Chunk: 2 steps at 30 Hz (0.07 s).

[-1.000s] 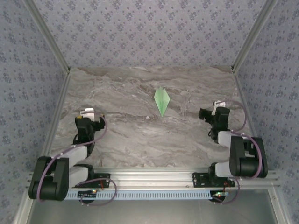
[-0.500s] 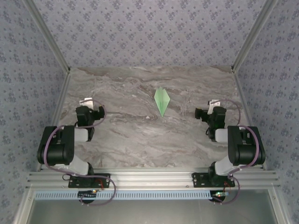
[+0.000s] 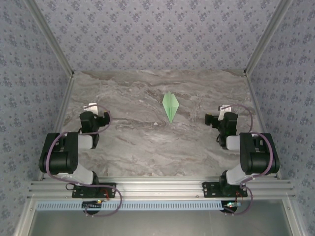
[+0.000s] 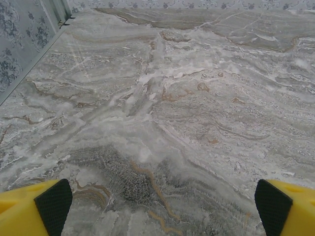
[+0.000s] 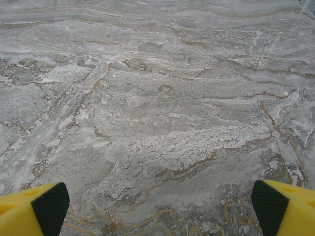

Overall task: Fold a paper plane with a square sheet of paper (fold left side to right side)
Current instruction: Reset both arms

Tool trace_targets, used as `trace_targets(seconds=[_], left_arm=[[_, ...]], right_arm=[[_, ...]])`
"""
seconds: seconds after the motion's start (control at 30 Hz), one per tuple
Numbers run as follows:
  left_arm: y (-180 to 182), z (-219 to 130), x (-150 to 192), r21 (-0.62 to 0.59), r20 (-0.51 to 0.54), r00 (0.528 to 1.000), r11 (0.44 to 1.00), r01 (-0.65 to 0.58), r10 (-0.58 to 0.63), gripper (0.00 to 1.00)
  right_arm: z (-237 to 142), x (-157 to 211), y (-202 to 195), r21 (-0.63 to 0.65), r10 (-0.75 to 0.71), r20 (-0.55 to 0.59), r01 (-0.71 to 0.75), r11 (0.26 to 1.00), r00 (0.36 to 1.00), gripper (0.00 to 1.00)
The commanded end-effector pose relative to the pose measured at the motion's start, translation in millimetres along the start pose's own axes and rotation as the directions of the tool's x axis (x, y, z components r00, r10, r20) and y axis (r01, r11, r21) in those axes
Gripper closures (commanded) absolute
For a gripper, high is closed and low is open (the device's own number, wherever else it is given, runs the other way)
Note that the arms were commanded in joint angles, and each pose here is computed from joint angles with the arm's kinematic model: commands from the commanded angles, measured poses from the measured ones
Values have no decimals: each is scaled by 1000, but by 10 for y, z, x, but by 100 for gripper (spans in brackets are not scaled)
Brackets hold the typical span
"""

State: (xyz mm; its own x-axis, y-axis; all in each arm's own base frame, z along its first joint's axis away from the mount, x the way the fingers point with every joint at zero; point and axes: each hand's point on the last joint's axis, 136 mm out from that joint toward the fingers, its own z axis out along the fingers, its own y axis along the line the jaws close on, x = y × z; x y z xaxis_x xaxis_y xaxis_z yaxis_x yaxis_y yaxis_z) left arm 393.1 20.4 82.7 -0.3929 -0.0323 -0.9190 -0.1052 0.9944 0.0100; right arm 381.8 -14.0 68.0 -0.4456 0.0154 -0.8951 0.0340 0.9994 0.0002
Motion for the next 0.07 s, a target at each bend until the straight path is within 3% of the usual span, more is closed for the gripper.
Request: trace_targets(seconds=[0.0, 0.03], left_arm=[[-27, 8, -72, 21, 16, 1000, 1000, 8, -9, 2], [-24, 9, -66, 20, 14, 1000, 1000, 8, -8, 2]], right_arm=[[13, -154, -13, 13, -21, 45, 21, 1000, 999, 0], [14, -150, -12, 13, -23, 45, 22, 1000, 999, 0]])
